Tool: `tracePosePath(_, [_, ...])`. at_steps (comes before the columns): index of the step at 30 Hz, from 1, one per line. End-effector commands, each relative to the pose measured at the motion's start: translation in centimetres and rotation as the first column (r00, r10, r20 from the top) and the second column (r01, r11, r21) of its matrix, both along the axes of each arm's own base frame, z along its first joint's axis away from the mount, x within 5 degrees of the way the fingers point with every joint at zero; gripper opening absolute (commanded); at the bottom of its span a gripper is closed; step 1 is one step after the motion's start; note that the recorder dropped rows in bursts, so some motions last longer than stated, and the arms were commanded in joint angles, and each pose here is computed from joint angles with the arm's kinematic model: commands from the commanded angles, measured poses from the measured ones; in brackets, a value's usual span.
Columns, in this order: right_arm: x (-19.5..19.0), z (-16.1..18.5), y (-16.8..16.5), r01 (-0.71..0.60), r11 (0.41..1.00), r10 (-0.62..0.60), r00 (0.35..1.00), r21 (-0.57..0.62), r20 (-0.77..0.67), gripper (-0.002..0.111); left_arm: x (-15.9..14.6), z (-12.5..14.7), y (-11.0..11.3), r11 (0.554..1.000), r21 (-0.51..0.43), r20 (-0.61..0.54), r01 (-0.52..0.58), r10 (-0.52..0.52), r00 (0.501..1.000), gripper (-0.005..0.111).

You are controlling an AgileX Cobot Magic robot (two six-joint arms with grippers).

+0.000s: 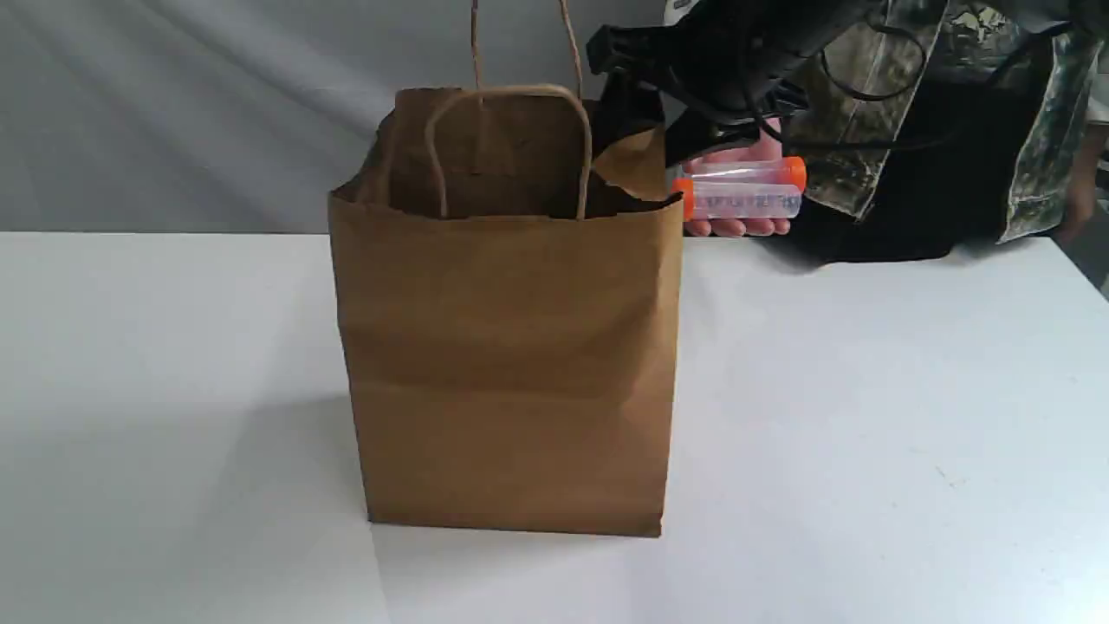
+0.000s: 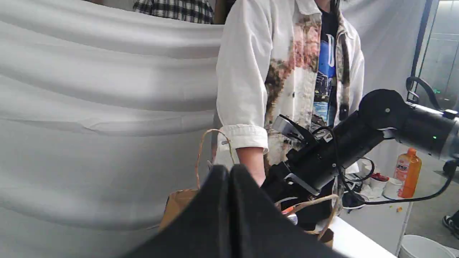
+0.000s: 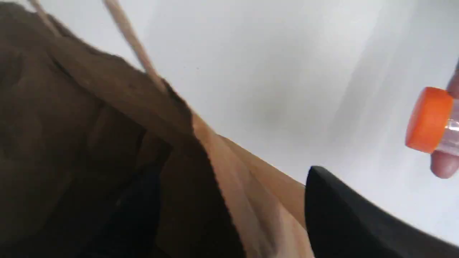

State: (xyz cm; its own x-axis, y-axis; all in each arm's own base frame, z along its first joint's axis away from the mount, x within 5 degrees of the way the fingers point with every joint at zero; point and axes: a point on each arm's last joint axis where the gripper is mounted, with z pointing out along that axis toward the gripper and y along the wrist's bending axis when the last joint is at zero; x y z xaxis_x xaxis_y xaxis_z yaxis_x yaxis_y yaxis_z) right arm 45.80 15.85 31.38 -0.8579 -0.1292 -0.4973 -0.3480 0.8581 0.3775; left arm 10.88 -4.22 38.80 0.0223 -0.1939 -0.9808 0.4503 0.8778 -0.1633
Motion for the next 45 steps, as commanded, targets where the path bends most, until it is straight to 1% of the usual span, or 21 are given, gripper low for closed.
tracePosePath(1, [0.0, -0.2, -0.2, 0.003, 1.000, -0.004, 1.000, -0.014, -0.024, 0.057, -0.1, -0.2, -0.1, 1.000, -0.013, -0.008, 0.016, -0.016, 1.000, 0.000])
tracePosePath(3, [-0.1, -0.9, 0.0, -0.010, 1.000, 0.010, 0.998, 0.001, -0.070, 0.055, -0.2, -0.2, -0.2, 1.000, -0.011, -0.009, 0.026, -0.026, 1.000, 0.000])
tracePosePath(4, [0.0, -1.4, 0.2, -0.012, 1.000, 0.013, 0.996, 0.015, -0.091, 0.051, -0.2, -0.2, -0.2, 1.000, -0.011, -0.010, 0.028, -0.028, 1.000, 0.000])
tracePosePath(6, [0.2, -1.8, 0.3, -0.013, 1.000, 0.015, 0.995, 0.022, -0.103, 0.040, -0.2, -0.2, -0.2, 1.000, -0.011, -0.010, 0.028, -0.028, 1.000, 0.000])
tracePosePath(7, [0.1, -1.8, 0.4, -0.015, 1.000, 0.017, 0.995, 0.025, -0.102, 0.032, -0.2, -0.2, -0.2, 1.000, -0.011, -0.010, 0.028, -0.028, 1.000, 0.000])
tracePosePath(8, [0.1, -1.8, 0.4, -0.018, 1.000, 0.021, 0.995, 0.026, -0.101, 0.020, -0.2, -0.2, -0.2, 1.000, -0.011, -0.010, 0.028, -0.028, 1.000, 0.000])
tracePosePath(10, [0.1, -1.7, 0.4, -0.066, 0.998, 0.067, 0.995, 0.014, -0.071, 0.001, -0.2, -0.2, -0.2, 1.000, -0.011, -0.010, 0.028, -0.028, 1.000, 0.000])
tracePosePath(14, [-0.4, -0.4, 0.4, -0.113, 0.994, 0.113, 0.993, 0.003, -0.017, 0.000, 0.0, -0.3, -0.4, 0.999, -0.008, -0.020, 0.042, -0.043, 0.999, 0.000])
tracePosePath(18, [-0.8, 1.0, 0.2, -0.113, 0.994, 0.113, 0.993, 0.007, 0.022, 0.000, 0.6, -1.2, -1.6, 0.983, 0.018, -0.096, 0.185, -0.183, 0.979, 0.000])
tracePosePath(19, [-0.9, 1.1, 0.2, -0.115, 0.993, 0.115, 0.993, 0.006, 0.025, 0.000, 0.9, -1.6, -2.1, 0.969, 0.037, -0.122, 0.245, -0.239, 0.963, 0.000])
tracePosePath(20, [-0.9, 1.2, 0.3, -0.124, 0.992, 0.124, 0.992, 0.010, 0.028, 0.000, 1.1, -1.8, -2.3, 0.960, 0.058, -0.131, 0.274, -0.265, 0.955, 0.000])
tracePosePath(24, [-1.1, 1.3, 0.3, -0.144, 0.990, 0.143, 0.989, 0.011, 0.033, 0.000, 2.3, -2.2, -2.4, 0.958, 0.078, -0.157, 0.278, -0.263, 0.952, 0.003])
tracePosePath(27, [-1.1, 1.3, 0.3, -0.177, 0.984, 0.177, 0.983, -0.007, 0.054, 0.000, 3.0, -1.4, -2.5, 0.955, 0.113, -0.135, 0.275, -0.259, 0.956, 0.015])
tracePosePath(30, [-1.1, 1.3, 0.3, -0.206, 0.978, 0.207, 0.976, -0.023, 0.073, 0.000, 3.8, -1.0, -2.7, 0.950, 0.113, -0.146, 0.290, -0.273, 0.951, 0.033])
tracePosePath(31, [-1.1, 1.3, 0.3, -0.206, 0.978, 0.207, 0.976, -0.023, 0.073, 0.000, 4.0, -1.1, -2.9, 0.943, 0.112, -0.158, 0.314, -0.295, 0.942, 0.039])
tracePosePath(32, [-1.1, 1.3, 0.3, -0.207, 0.978, 0.209, 0.975, -0.024, 0.074, 0.000, 4.4, -1.4, -3.1, 0.933, 0.106, -0.183, 0.344, -0.322, 0.929, 0.048])
tracePosePath(34, [-1.1, 1.3, 0.3, -0.214, 0.976, 0.216, 0.973, -0.028, 0.079, 0.000, 4.9, -2.1, -3.6, 0.909, 0.092, -0.227, 0.407, -0.379, 0.897, 0.060])
tracePosePath(36, [-1.0, 1.2, 0.3, -0.225, 0.974, 0.228, 0.970, -0.035, 0.084, 0.000, 5.5, -2.8, -3.9, 0.890, 0.074, -0.271, 0.451, -0.417, 0.868, 0.068])
tracePosePath(38, [-0.9, 1.0, 0.4, -0.235, 0.971, 0.238, 0.968, -0.038, 0.085, 0.000, 5.9, -3.3, -4.2, 0.867, 0.073, -0.295, 0.493, -0.454, 0.841, 0.070])
tracePosePath(41, [-0.7, 0.4, 0.4, -0.238, 0.971, 0.239, 0.968, -0.025, 0.073, 0.000, 6.0, -3.7, -4.5, 0.827, 0.128, -0.284, 0.548, -0.499, 0.819, 0.070])
tracePosePath(45, [-0.5, -0.2, 0.7, -0.243, 0.970, 0.242, 0.969, -0.002, 0.058, 0.000, 6.1, -3.3, -4.5, 0.787, 0.305, -0.185, 0.536, -0.503, 0.844, 0.070])
